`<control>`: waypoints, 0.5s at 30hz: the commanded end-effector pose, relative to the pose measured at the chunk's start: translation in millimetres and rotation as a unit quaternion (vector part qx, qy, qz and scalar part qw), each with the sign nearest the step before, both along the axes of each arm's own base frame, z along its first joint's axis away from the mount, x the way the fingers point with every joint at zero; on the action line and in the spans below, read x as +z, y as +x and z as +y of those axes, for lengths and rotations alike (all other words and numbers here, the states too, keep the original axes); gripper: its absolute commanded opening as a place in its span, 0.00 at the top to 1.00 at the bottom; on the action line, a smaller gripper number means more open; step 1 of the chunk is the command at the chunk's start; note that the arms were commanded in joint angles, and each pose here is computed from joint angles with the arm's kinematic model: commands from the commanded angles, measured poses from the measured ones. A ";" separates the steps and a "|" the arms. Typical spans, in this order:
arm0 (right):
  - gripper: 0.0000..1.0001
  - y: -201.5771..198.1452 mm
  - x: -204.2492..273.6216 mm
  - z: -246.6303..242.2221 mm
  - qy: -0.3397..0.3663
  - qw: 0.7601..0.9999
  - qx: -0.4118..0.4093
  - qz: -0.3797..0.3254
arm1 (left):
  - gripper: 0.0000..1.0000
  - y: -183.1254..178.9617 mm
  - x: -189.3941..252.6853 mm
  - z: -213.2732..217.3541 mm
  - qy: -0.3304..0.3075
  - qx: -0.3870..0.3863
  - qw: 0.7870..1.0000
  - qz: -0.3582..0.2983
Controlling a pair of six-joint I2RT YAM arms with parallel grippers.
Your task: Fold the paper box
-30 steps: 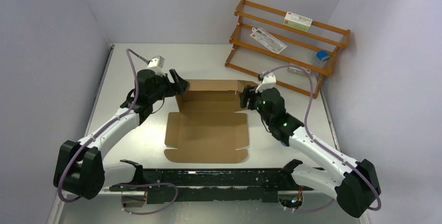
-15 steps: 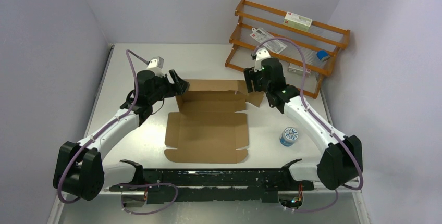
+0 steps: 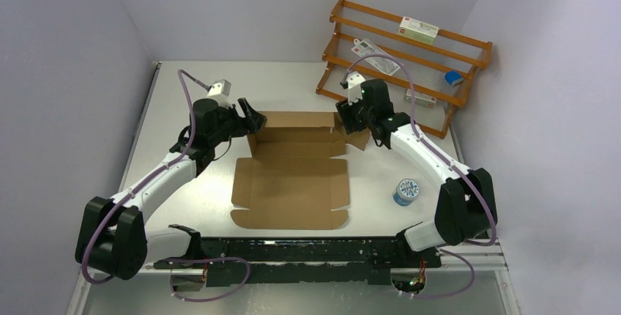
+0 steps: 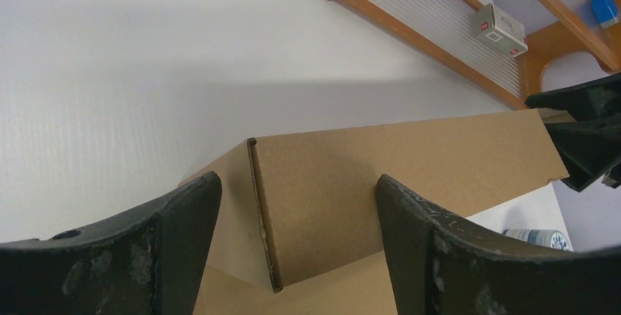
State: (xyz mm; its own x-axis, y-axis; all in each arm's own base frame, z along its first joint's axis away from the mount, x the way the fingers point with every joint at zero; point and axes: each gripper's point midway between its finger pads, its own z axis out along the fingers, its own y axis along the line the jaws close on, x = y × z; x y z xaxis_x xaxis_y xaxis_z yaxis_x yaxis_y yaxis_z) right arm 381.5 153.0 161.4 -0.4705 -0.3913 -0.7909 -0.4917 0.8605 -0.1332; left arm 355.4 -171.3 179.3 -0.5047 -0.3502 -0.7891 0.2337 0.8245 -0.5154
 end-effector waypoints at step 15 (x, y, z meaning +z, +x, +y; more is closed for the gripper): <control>0.66 -25.1 11.8 40.7 0.137 0.988 0.025 0.071 | 0.19 -10.0 17.5 -23.5 -0.036 -0.051 0.998 -0.016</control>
State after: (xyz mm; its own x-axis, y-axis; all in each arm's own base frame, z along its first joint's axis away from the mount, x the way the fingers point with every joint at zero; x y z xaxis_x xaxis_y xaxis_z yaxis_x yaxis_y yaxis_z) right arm 366.9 167.3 150.2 -0.5534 -0.3147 -0.7712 -0.5120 0.8588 0.0169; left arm 354.0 -175.4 180.6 -0.5117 -0.3498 -0.7847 0.2517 0.8123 -0.5262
